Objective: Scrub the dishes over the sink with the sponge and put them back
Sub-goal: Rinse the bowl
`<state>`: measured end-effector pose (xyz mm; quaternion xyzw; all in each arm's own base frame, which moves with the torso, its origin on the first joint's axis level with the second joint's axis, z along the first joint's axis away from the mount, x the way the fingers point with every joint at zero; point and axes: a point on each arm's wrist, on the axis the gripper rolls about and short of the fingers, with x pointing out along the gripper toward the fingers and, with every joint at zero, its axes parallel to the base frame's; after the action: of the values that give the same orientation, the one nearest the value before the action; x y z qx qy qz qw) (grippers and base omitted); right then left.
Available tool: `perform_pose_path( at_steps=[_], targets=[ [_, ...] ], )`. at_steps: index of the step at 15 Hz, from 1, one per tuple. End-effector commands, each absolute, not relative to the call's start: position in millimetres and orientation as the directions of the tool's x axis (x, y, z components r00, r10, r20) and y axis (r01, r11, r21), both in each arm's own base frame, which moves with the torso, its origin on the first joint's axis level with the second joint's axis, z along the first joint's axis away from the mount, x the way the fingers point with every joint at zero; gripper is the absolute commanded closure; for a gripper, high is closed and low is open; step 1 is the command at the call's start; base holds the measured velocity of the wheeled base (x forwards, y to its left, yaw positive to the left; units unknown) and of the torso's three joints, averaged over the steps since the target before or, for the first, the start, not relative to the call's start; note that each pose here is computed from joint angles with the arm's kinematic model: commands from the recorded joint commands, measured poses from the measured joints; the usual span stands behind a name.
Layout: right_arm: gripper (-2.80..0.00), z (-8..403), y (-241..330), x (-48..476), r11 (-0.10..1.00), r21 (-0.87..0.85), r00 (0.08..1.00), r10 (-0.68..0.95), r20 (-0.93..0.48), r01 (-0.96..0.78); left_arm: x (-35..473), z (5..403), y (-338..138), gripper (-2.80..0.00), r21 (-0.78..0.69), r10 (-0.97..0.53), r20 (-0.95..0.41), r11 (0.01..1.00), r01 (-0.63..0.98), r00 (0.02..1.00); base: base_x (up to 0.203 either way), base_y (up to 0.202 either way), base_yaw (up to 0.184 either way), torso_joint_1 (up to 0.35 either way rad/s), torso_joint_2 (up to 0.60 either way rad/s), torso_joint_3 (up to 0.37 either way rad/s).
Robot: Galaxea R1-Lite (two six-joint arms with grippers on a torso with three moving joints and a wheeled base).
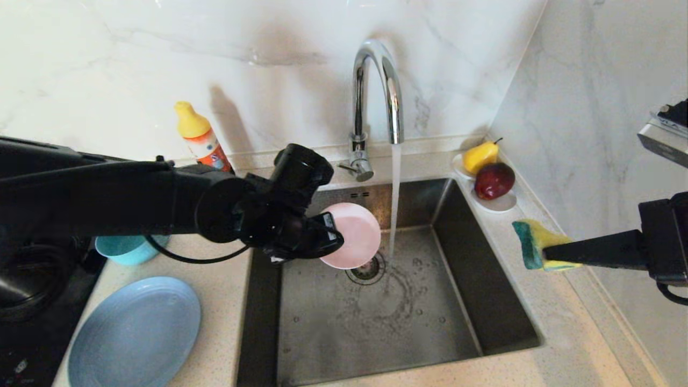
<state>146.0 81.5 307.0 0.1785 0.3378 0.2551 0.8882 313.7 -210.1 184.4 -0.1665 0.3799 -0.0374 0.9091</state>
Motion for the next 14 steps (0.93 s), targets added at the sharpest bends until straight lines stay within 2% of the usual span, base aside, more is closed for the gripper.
perform_pose_path(
  at_steps=[1,3,7,10,14],
  targets=[
    [0.0,303,83,147,0.803,0.497,0.624,0.58,-0.524,-0.328,292,198,-189,0.0,-0.312,-0.166,-0.557,0.95,-0.02,0.814,0.0,0.0,0.0,0.0,0.0,0.0],
    [0.0,298,83,147,0.801,0.503,0.609,0.585,-0.536,-0.326,281,192,-178,0.0,-0.293,-0.164,-0.453,0.956,0.028,0.876,0.0,0.0,0.0,0.0,0.0,0.0],
    [0.0,293,86,152,0.794,0.511,0.597,0.594,-0.539,-0.328,265,195,-156,0.0,-0.314,-0.179,-0.14,0.941,0.128,0.974,0.0,0.0,0.0,0.0,0.0,0.0],
    [0.0,285,89,156,0.782,0.524,0.57,0.613,-0.547,-0.338,257,200,-148,0.0,-0.284,-0.179,0.046,0.941,0.185,0.983,0.0,0.0,0.0,0.0,0.0,0.0],
    [0.0,282,91,160,0.782,0.526,0.569,0.613,-0.548,-0.336,248,207,-141,0.0,-0.22,-0.181,0.224,0.948,0.231,0.958,0.0,0.0,0.0,0.0,0.0,0.0]
  ],
)
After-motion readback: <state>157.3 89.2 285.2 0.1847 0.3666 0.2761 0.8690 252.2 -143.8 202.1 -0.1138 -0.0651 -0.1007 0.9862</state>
